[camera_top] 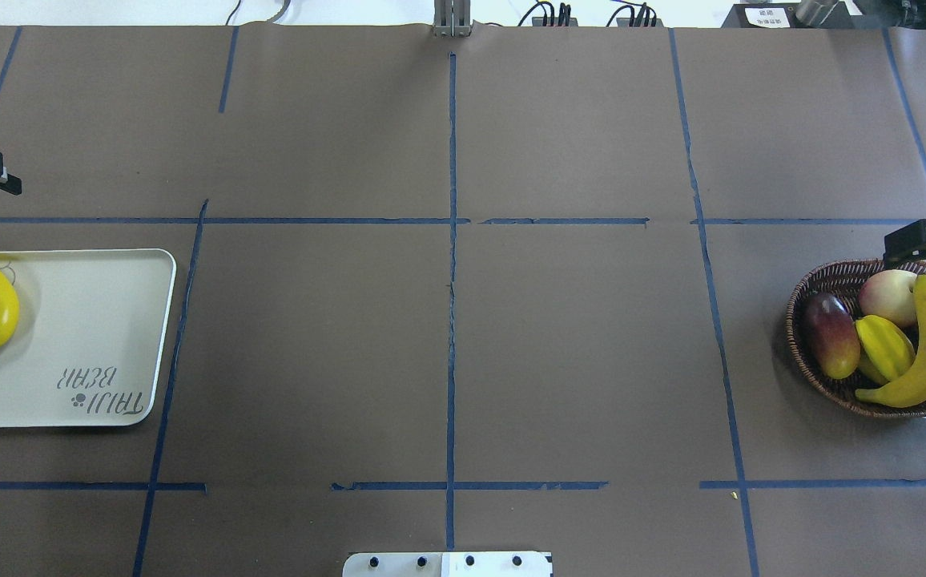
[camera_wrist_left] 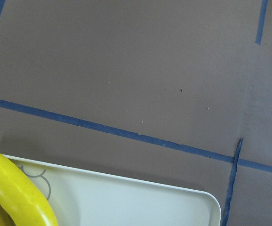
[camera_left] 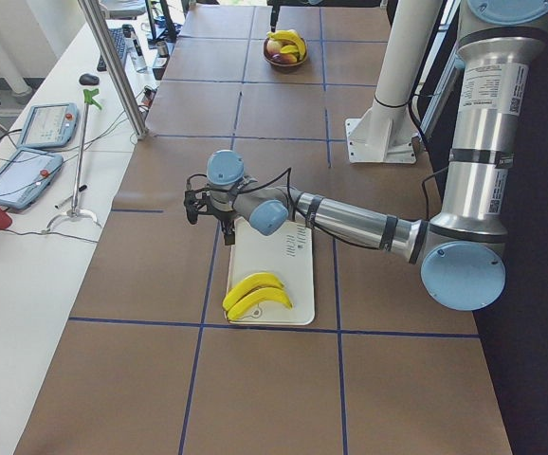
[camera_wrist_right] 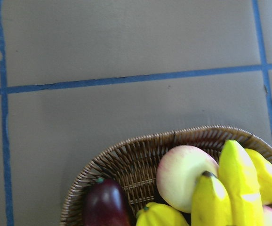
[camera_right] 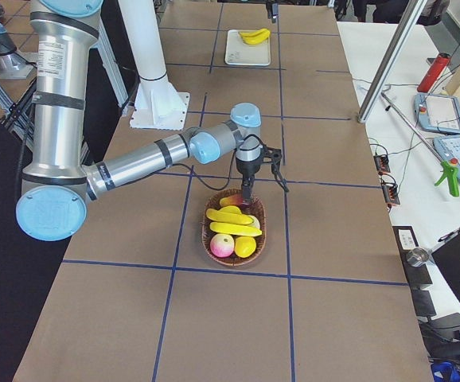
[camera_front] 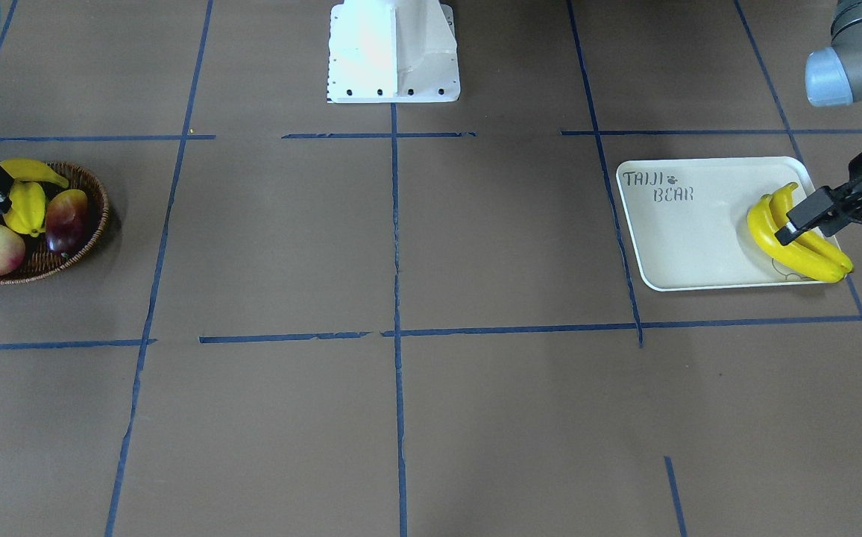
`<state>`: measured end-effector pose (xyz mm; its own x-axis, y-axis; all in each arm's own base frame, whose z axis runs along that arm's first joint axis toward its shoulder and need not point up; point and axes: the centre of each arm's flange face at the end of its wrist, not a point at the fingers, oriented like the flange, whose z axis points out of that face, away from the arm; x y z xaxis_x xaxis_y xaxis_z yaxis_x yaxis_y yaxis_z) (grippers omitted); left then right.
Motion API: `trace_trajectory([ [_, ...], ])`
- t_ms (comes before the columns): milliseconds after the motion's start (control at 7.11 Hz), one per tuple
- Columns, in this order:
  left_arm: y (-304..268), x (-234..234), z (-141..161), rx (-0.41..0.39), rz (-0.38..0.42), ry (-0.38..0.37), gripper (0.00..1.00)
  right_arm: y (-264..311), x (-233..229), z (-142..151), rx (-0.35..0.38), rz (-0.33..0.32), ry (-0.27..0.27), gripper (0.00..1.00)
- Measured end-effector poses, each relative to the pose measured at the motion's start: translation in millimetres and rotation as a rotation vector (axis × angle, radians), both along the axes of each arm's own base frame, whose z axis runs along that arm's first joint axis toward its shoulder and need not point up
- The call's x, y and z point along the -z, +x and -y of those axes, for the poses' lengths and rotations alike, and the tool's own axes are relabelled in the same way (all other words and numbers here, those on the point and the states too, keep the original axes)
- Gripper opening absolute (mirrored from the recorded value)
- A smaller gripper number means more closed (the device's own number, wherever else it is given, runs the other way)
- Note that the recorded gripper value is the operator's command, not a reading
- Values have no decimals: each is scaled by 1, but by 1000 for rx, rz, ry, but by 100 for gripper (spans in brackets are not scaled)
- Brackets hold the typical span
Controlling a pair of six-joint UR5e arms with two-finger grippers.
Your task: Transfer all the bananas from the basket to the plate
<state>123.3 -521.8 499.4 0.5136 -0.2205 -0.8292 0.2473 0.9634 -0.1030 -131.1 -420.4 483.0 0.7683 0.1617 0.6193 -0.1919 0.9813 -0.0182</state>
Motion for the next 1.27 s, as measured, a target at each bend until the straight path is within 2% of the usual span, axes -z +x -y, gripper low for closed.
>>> trace_trajectory([
  [281, 1, 6, 0, 0, -5, 8, 100, -9, -15, -32, -85, 12, -42, 99],
  [562, 1, 9, 0, 0, -7, 13, 100, -36, -34, -60, -128, -42, -54, 99],
  [844, 1, 9, 0, 0, -7, 14, 100, -58, -42, -74, -138, -82, -55, 99],
  [1266, 2, 10, 0, -2, -7, 16, 100, -62, -57, -88, -121, -130, -67, 99],
])
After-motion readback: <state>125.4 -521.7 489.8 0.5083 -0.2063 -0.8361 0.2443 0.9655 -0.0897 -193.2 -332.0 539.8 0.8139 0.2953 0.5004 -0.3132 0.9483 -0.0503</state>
